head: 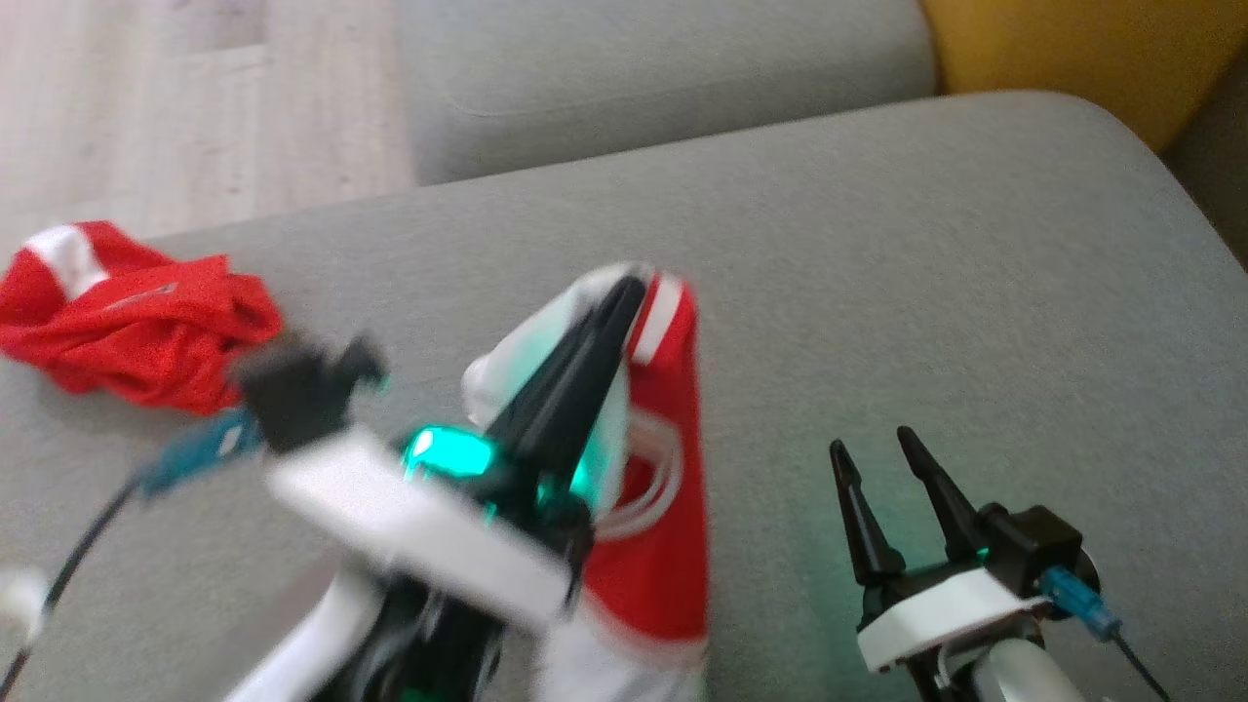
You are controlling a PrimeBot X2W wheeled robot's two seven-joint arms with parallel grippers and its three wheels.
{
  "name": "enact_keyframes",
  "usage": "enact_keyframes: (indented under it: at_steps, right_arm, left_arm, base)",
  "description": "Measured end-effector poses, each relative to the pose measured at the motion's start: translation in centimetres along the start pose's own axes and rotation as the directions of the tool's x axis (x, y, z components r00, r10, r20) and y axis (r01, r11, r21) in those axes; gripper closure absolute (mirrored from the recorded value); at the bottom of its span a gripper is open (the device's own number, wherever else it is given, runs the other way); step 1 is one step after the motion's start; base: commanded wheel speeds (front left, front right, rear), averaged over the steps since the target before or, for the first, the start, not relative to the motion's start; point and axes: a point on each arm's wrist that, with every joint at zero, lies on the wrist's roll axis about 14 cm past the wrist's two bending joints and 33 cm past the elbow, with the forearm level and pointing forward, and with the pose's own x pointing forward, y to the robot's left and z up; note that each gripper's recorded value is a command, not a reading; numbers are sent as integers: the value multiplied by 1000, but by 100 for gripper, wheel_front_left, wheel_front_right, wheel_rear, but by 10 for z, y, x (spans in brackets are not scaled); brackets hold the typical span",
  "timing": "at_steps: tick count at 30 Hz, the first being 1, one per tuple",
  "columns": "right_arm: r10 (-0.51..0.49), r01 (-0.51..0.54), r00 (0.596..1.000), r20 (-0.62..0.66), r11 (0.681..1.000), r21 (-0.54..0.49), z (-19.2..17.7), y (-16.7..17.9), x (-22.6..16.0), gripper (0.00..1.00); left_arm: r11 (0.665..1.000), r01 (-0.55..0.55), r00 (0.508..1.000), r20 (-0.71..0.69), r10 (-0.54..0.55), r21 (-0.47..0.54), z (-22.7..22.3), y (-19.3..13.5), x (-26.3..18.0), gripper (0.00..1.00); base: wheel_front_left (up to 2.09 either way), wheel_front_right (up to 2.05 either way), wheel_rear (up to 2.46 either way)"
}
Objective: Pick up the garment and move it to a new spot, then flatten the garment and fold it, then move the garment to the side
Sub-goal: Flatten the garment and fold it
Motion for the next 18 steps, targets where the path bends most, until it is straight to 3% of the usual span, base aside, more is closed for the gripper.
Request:
enact_keyframes:
  at_steps: [8,18]
  right_arm:
    - [-65,64,997,48,998,22,18,-22,7,0]
    - [-146,143,986,80,989,47,32,-49,10,0]
  left_arm:
    - [992,-53,985,-154,71,117,2,57,82,100]
    - [961,-123,960,-214,179,248,-3,141,173,100]
  base:
    - [0,0,0]
    - [0,0,0]
